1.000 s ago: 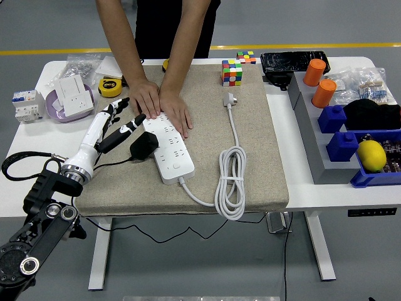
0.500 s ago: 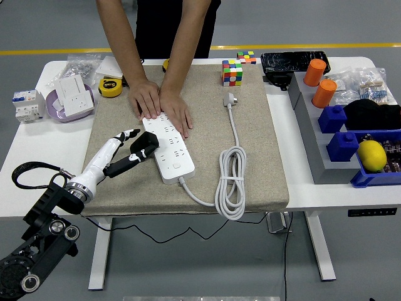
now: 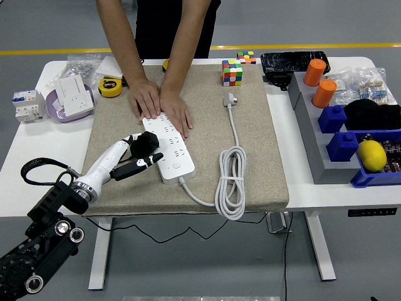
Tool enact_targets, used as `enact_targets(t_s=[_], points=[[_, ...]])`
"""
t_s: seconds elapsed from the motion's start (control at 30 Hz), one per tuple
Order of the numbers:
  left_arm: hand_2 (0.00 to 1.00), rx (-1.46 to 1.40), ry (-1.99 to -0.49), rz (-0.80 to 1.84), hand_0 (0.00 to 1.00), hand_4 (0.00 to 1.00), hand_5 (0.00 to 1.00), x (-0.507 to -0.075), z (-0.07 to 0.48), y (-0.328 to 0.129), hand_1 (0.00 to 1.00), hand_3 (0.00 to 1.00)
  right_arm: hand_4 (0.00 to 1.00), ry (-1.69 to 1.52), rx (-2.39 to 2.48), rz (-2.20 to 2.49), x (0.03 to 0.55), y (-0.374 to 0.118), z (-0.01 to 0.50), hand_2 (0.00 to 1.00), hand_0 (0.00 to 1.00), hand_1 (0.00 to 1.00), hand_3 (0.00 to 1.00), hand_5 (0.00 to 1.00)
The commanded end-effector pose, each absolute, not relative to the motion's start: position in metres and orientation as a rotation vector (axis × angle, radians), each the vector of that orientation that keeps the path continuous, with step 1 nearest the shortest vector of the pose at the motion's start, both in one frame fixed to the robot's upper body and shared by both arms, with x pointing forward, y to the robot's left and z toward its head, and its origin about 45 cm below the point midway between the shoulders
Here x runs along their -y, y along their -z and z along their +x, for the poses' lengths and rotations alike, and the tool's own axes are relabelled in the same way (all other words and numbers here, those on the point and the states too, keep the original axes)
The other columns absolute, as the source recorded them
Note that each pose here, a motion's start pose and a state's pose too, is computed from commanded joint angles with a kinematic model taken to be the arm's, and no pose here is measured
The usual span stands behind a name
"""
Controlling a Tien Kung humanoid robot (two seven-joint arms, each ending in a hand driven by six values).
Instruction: Pick up the plug,place it near the board,insert it into the board,press the button
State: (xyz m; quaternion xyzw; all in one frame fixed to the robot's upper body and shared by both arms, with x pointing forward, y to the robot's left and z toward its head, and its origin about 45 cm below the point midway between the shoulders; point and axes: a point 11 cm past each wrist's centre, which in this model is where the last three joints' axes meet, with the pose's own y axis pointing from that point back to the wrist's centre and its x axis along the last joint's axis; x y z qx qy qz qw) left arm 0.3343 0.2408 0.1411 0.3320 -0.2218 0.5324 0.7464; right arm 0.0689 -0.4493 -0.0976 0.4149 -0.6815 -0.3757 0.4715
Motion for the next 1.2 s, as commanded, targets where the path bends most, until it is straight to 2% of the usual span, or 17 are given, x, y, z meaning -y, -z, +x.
enact_targets(t_s=[0.9,1.17,1.2], points=[[0.904,0.622,-1.012,0.767,0.96,0.975,0.986,-0.209,0.346,-0.153,0.952,0.893,0.998,0.899,1.659,1.027,0.451,0.096,0.074,0.747,0.837,0.757,0.771,0.816],[0.905,0.677,-1.033,0.695,0.965,0.975,0.985,-0.201,0.349,-0.172,0.951,0.892,0.998,0.9,1.661,1.022,0.452,0.096,0.074,0.746,0.837,0.757,0.771,0.819],[0.895,0.694,-1.041,0.677,0.96,0.97,0.963,-0.199,0.349,-0.176,0.948,0.876,0.998,0.901,1.661,1.022,0.452,0.096,0.074,0.746,0.837,0.757,0.771,0.821]])
